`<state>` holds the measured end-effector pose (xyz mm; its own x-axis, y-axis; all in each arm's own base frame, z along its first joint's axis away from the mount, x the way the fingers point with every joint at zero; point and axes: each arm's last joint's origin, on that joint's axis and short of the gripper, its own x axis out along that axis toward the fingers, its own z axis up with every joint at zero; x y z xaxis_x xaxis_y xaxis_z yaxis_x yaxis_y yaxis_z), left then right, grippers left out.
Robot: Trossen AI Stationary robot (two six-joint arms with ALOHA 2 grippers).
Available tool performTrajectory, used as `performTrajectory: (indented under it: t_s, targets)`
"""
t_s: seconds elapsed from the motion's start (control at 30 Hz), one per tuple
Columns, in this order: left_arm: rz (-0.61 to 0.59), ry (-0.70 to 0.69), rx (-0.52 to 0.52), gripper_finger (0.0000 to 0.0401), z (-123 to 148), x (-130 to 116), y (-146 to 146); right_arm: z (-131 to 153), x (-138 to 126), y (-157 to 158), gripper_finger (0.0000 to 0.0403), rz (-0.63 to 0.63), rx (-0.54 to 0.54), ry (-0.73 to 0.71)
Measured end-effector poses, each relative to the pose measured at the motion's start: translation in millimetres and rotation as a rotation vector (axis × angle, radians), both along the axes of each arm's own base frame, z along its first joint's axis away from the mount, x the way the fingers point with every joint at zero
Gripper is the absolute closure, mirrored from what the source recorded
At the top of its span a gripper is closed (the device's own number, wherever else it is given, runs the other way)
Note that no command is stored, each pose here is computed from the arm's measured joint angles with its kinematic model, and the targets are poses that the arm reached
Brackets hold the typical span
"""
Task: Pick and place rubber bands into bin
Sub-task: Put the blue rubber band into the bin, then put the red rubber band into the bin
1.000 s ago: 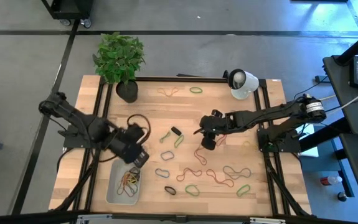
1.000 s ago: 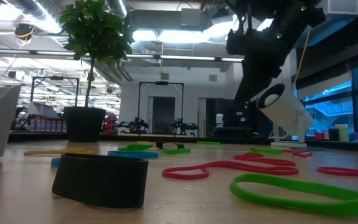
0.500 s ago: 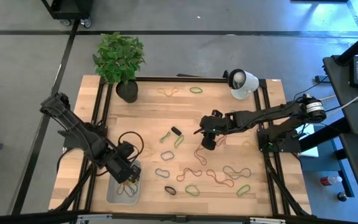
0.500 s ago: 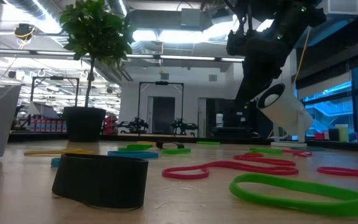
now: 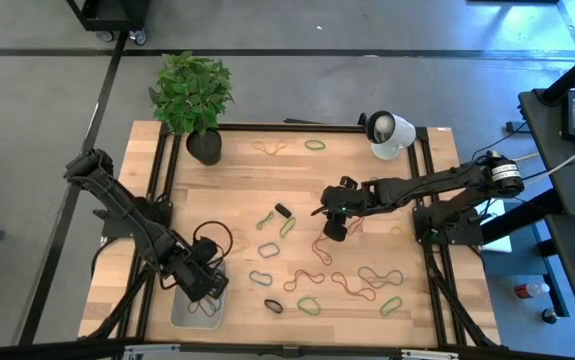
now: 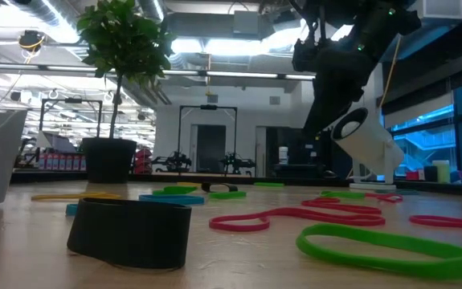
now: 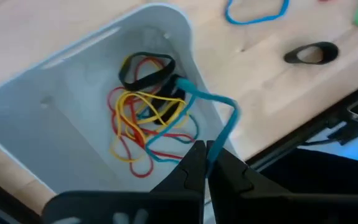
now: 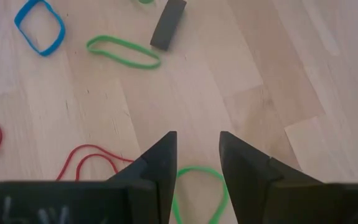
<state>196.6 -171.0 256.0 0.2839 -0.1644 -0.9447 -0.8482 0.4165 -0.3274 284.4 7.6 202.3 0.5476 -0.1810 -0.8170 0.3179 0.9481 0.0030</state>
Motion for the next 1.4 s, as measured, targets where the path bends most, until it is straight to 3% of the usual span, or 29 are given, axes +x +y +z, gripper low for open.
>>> performTrajectory:
  t_s: [0.6, 1.07, 1.2, 1.4]
  targets:
    - [-0.003, 0.164, 0.023, 0.0389, -37.7, -15.5, 9.1, 0.0, 0.1, 0.0, 0.0279, 0.001, -0.001, 0.000]
    - [-0.007, 0.187, 0.007, 0.0245, -40.1, -18.8, 11.8, 0.0, 0.3, 0.0, 0.0279, 0.002, -0.002, -0.001]
    - [0.010, 0.074, 0.051, 0.0238, -19.6, -19.8, 16.9, 0.0, 0.3, 0.1, 0.0279, 0.000, -0.001, -0.002]
    - [0.024, -0.224, 0.279, 0.0260, 13.1, -24.7, 42.9, 1.0, 1.8, 0.2, 0.0279, -0.047, 0.033, -0.031]
